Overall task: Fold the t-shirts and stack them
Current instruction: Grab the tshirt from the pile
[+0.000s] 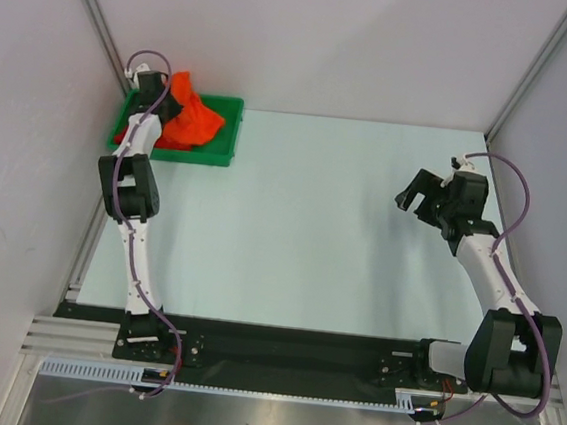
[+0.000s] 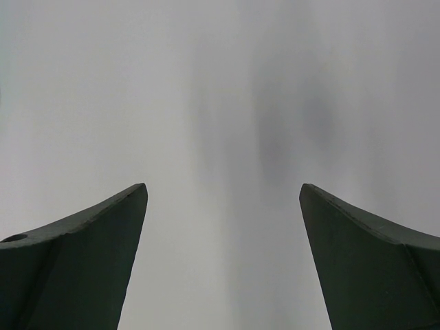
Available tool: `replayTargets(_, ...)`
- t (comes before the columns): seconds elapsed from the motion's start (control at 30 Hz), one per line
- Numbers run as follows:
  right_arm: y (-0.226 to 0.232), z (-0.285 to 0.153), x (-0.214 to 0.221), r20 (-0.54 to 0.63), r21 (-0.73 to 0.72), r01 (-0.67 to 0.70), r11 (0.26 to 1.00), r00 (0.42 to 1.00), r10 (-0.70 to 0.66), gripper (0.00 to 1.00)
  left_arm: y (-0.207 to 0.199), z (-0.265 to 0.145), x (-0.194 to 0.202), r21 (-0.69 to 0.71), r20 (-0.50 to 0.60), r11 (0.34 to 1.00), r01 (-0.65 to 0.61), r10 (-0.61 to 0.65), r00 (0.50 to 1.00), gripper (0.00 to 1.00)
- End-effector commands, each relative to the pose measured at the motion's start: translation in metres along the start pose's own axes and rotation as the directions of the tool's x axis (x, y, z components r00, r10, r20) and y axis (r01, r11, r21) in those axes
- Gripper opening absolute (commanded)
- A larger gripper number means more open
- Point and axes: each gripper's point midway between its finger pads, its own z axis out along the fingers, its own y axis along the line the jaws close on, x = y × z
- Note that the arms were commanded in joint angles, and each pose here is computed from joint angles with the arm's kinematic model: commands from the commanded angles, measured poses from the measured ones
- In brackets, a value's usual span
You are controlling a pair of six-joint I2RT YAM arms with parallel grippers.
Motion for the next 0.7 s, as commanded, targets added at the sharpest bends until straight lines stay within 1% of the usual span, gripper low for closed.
replayTargets(0.0,0.009,-0.002,-0.017,0.012,-0.023,0.023,0.999,1.0,-0.023,0.99,-0.055,-0.025,-0.064,0.171,0.135,0.984,0.047,-0.07,0.988,0.01)
replayTargets(0.03,0.011,-0.002,-0.017,0.012,-0.031,0.024,0.999,1.0,-0.024,0.98,-0.068,-0.038,-0.077,0.203,0.151,0.976,0.077,-0.109,0.983,0.0)
replayTargets(0.1,0.015,-0.002,-0.016,0.0,-0.051,0.021,0.998,1.0,-0.021,0.98,-0.086,-0.054,-0.089,0.265,0.159,0.958,0.106,-0.151,0.976,0.0)
replayTargets(0.13,0.016,-0.001,-0.015,-0.007,-0.056,0.018,0.998,1.0,-0.019,0.98,-0.103,-0.074,-0.106,0.314,0.173,0.939,0.139,-0.2,0.964,0.0)
replayTargets(0.17,0.019,-0.001,-0.013,-0.019,-0.073,0.016,0.997,1.0,-0.017,1.0,-0.111,-0.084,-0.106,0.339,0.161,0.927,0.159,-0.224,0.961,0.0)
replayTargets(0.2,0.021,-0.002,-0.014,-0.023,-0.083,0.016,0.996,1.0,-0.018,1.0,-0.128,-0.098,-0.117,0.399,0.181,0.902,0.164,-0.253,0.95,0.0)
replayTargets(0.23,0.023,-0.001,-0.013,-0.031,-0.091,0.014,0.996,0.999,-0.017,1.0,-0.141,-0.113,-0.123,0.449,0.168,0.872,0.195,-0.296,0.94,0.0)
replayTargets(0.27,0.025,-0.002,-0.009,-0.048,-0.102,0.011,0.995,0.999,-0.016,1.0,-0.157,-0.139,-0.133,0.492,0.175,0.848,0.196,-0.317,0.932,0.0)
replayTargets(0.3,0.03,-0.003,-0.013,-0.044,-0.114,0.017,0.993,0.999,-0.022,1.0,-0.17,-0.154,-0.14,0.532,0.177,0.823,0.198,-0.337,0.925,0.0)
replayTargets(0.33,0.031,-0.004,-0.01,-0.056,-0.117,0.019,0.993,0.998,-0.025,1.0,-0.184,-0.171,-0.144,0.574,0.16,0.793,0.202,-0.35,0.923,0.0)
replayTargets(0.37,0.032,-0.005,-0.011,-0.056,-0.117,0.018,0.993,0.998,-0.025,1.0,-0.204,-0.2,-0.153,0.621,0.163,0.762,0.181,-0.352,0.922,0.0)
replayTargets(0.4,0.033,-0.006,-0.016,-0.05,-0.111,0.014,0.994,0.999,-0.019,1.0,-0.217,-0.218,-0.157,0.653,0.164,0.739,0.165,-0.351,0.922,0.0)
replayTargets(0.43,0.033,-0.007,-0.015,-0.064,-0.098,-0.014,0.995,0.998,0.008,1.0,-0.23,-0.237,-0.158,0.689,0.145,0.708,0.153,-0.342,0.928,0.0)
replayTargets(0.47,0.032,-0.006,-0.014,-0.08,-0.088,-0.032,0.996,0.997,0.025,0.99,-0.248,-0.267,-0.161,0.732,0.131,0.666,0.141,-0.342,0.931,0.0)
replayTargets(0.5,0.033,-0.005,-0.012,-0.096,-0.084,-0.048,0.995,0.995,0.04,1.0,-0.257,-0.283,-0.161,0.756,0.114,0.639,0.142,-0.342,0.933,0.0)
replayTargets(0.57,0.036,-0.005,-0.012,-0.132,-0.077,-0.091,0.993,0.988,0.08,1.0,-0.275,-0.313,-0.147,0.792,0.055,0.59,0.157,-0.326,0.944,0.0)
replayTargets(0.6,0.046,-0.005,-0.007,-0.153,-0.093,-0.087,0.992,0.986,0.073,1.0,-0.291,-0.348,-0.144,0.823,0.051,0.552,0.138,-0.313,0.949,0.0)
replayTargets(0.63,0.049,-0.007,-0.003,-0.176,-0.09,-0.094,0.991,0.981,0.077,1.0,-0.293,-0.355,-0.133,0.82,0.054,0.559,0.121,-0.286,0.957,0.0)
replayTargets(0.67,0.053,-0.008,-0.006,-0.178,-0.094,-0.098,0.991,0.981,0.08,1.0,-0.304,-0.372,-0.121,0.826,0.048,0.552,0.11,-0.265,0.963,0.0)
